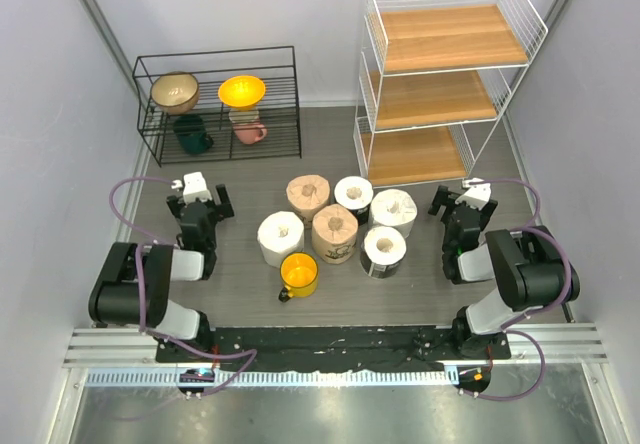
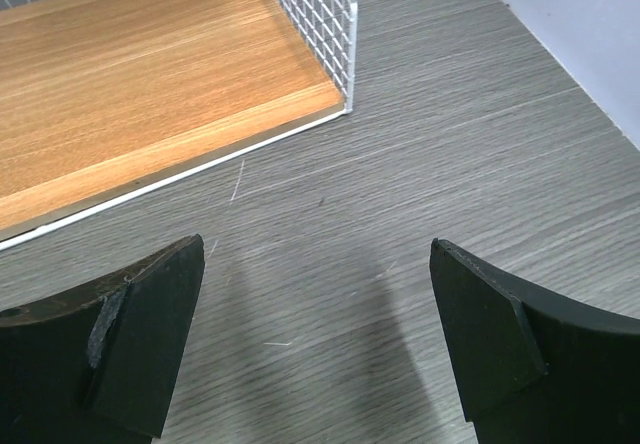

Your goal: Place and organize the paper towels onto the shelf

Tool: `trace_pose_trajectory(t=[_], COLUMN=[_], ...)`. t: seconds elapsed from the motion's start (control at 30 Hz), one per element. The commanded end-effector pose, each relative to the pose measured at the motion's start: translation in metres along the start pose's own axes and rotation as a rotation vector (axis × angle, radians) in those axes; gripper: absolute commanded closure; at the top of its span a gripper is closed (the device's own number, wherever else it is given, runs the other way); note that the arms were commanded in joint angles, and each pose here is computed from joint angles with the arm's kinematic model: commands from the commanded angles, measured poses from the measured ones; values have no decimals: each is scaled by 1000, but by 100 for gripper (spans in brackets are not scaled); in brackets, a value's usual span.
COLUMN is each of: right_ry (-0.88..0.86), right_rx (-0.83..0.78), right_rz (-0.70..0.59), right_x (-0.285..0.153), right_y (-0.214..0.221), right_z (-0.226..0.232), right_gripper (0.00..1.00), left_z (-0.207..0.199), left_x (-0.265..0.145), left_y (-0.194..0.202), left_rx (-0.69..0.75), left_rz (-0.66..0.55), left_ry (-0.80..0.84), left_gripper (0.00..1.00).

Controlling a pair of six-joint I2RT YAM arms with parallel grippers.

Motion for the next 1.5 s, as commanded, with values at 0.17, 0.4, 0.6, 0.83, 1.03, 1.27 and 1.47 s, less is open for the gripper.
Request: trace_pose_trajectory(t=[0.17, 0.4, 0.6, 0.83, 1.03, 1.27, 1.47], right_ry=[20, -14, -70, -143, -130, -100, -54], right_rx=[34, 196, 215, 264, 327, 446, 507], right_rz=[-102, -123, 36, 116, 220, 233, 213], right_x=[-3, -15, -27, -55, -73, -84, -90], right_y=[-50, -107, -131, -155, -166, -172, -174], right_z=[16, 38, 57, 66, 70, 69, 62], right_gripper=[0, 0, 0, 0, 0, 0, 0], left_z=[26, 35, 28, 16, 9, 7, 4], left_x=[-13, -25, -35, -54, -60, -69, -81], left_y=[-67, -98, -115, -131, -138, -138, -141], left_rx=[-88, -247, -342, -506, -570, -594, -629], left_rz=[-58, -58, 6, 33, 123, 228, 167], left_ry=[-128, -180, -102, 13, 59, 58, 128], left_gripper=[0, 0, 0, 0, 0, 0, 0])
Point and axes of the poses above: each gripper's point midway between its finger pads, its own x axis out along the fingers, its own z axis along the line the jaws close on, y = z × x, the point moved 6 cm from there along -x, back along the fingers, and after that the axes turned 13 degrees about x, right-handed, at the moved point
